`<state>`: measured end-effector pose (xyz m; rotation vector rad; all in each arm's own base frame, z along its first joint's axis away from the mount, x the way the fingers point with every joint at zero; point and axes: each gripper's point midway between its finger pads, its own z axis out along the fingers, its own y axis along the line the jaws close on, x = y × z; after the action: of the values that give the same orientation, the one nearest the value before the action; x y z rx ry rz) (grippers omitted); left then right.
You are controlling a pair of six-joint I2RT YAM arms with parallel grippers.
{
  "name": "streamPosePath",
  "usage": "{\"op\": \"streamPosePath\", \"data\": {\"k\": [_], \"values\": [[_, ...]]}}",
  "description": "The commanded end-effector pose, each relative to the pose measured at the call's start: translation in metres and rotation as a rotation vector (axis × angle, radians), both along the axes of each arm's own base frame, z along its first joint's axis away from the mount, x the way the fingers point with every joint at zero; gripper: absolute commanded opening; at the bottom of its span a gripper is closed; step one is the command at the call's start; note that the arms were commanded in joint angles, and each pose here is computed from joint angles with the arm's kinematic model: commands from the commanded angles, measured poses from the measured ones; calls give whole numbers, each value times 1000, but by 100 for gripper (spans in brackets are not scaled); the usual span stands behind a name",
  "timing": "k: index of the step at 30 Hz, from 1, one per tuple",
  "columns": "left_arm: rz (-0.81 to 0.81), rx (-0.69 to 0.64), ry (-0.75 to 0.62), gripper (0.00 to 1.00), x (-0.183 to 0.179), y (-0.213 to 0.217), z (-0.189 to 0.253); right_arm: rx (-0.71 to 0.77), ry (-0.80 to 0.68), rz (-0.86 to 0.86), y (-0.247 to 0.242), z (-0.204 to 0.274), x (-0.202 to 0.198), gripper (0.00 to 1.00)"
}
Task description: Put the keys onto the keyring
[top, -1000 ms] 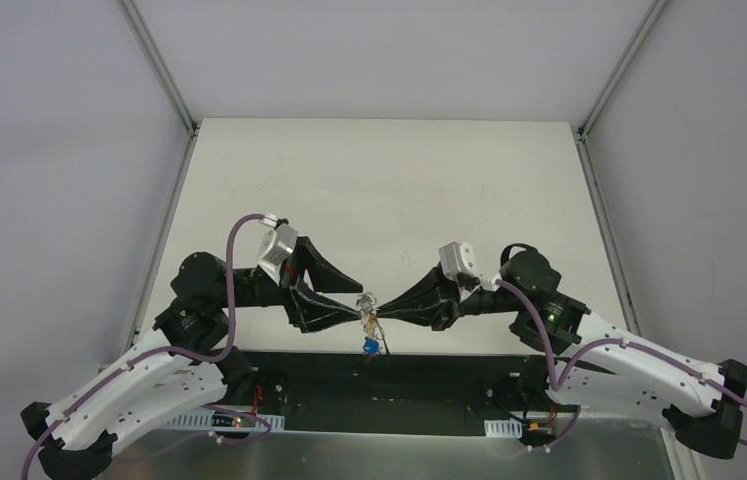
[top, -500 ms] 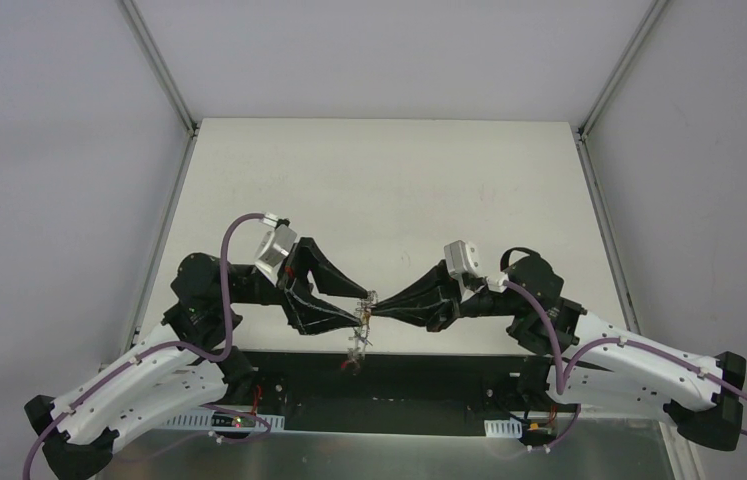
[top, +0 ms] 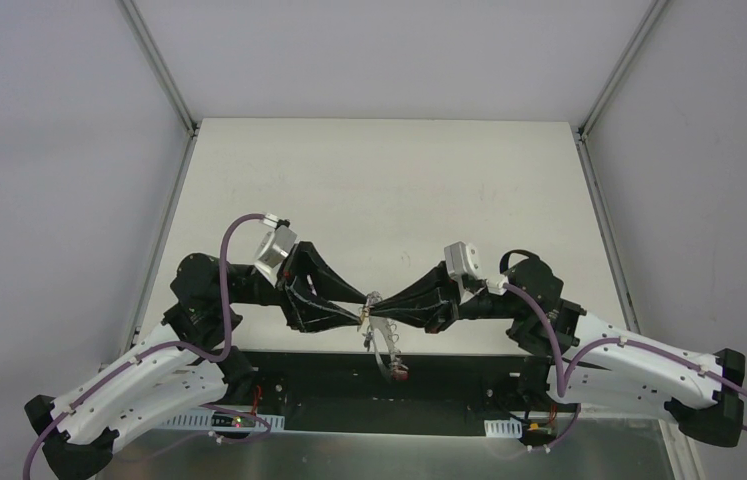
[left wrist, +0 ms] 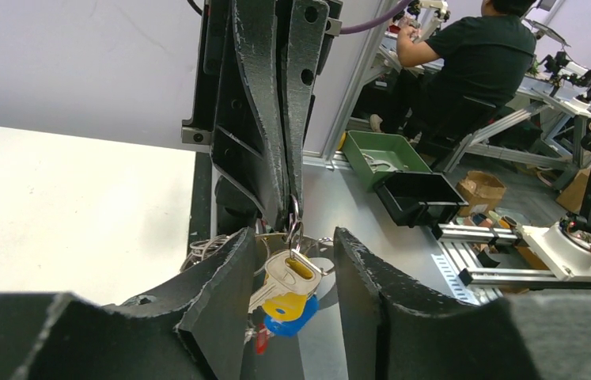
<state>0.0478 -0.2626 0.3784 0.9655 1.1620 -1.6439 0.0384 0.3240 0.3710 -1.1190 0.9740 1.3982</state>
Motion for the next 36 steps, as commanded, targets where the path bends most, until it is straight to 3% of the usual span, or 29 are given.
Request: {"op": "streamPosePath", "data": {"k": [1, 6, 14, 36], "values": [[-29, -11, -21, 37, -5, 1, 0, 155, -73, -9, -13, 51, -6, 0], [-40, 4, -13, 26, -6, 1, -4, 147, -86, -16, -13, 52, -7, 0], [-51, 9, -25, 0, -10, 3, -1, 120, -102, -12, -13, 49, -9, 0], [-95, -5, -20, 0, -25, 13, 31, -153, -170, 45, -8, -12, -16, 0]]}}
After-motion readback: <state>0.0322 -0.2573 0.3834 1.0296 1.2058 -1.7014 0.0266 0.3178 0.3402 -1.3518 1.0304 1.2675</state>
